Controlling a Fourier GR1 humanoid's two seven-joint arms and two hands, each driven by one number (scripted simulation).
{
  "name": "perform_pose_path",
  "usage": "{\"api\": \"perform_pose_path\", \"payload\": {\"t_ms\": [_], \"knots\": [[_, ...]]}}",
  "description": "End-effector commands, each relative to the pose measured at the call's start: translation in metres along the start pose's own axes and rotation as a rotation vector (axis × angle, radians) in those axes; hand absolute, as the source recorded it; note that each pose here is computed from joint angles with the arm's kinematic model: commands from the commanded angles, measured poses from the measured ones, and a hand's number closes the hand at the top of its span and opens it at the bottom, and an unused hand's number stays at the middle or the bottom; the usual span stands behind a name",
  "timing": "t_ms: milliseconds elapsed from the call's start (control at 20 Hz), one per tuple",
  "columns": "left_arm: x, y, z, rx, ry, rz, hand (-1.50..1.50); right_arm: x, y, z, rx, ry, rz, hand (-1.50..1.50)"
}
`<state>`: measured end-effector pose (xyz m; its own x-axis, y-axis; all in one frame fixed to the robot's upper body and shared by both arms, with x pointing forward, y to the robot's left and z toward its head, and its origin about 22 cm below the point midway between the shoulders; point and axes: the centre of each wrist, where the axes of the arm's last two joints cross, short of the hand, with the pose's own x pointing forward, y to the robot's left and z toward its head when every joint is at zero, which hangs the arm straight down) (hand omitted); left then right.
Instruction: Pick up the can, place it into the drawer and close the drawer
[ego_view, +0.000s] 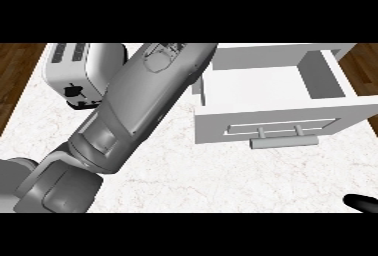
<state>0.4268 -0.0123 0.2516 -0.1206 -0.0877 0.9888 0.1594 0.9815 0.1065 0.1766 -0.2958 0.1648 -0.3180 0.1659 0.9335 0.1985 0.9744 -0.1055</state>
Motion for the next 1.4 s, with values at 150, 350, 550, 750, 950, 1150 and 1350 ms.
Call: {"api": "perform_pose_path", "payload": {"t_ms": [150, 350, 550, 750, 950, 1150, 1350], "knots": [[-0.001, -0.005, -0.006, 0.061, -0.01, -0.065, 1.5, 0.003, 0.008, -0.012, 0.025, 0.013, -0.008, -1.5], [0.007, -0.014, -0.004, 0.119, -0.002, -0.067, -1.5, 0.004, 0.009, -0.02, 0.033, -0.011, 0.009, -1.5], [-0.003, -0.006, -0.008, 0.18, -0.015, -0.067, -1.5, 0.004, 0.007, -0.011, 0.02, -0.023, -0.009, -1.5], [0.006, -0.011, -0.008, 0.193, -0.012, -0.062, -1.5, 0.007, 0.012, -0.02, 0.063, -0.062, 0.074, -1.5], [-0.008, -0.003, -0.011, 0.192, -0.032, -0.041, -1.5, 0.013, 0.002, -0.018, 0.091, -0.096, 0.134, -1.5], [0.014, -0.013, -0.008, 0.204, -0.009, -0.001, -1.5, 0.009, 0.017, -0.035, 0.143, -0.177, 0.262, -1.5], [0.002, -0.006, -0.01, 0.19, -0.01, 0.07, -1.5, 0.01, 0.028, -0.045, 0.195, -0.211, 0.404, -1.5]]}}
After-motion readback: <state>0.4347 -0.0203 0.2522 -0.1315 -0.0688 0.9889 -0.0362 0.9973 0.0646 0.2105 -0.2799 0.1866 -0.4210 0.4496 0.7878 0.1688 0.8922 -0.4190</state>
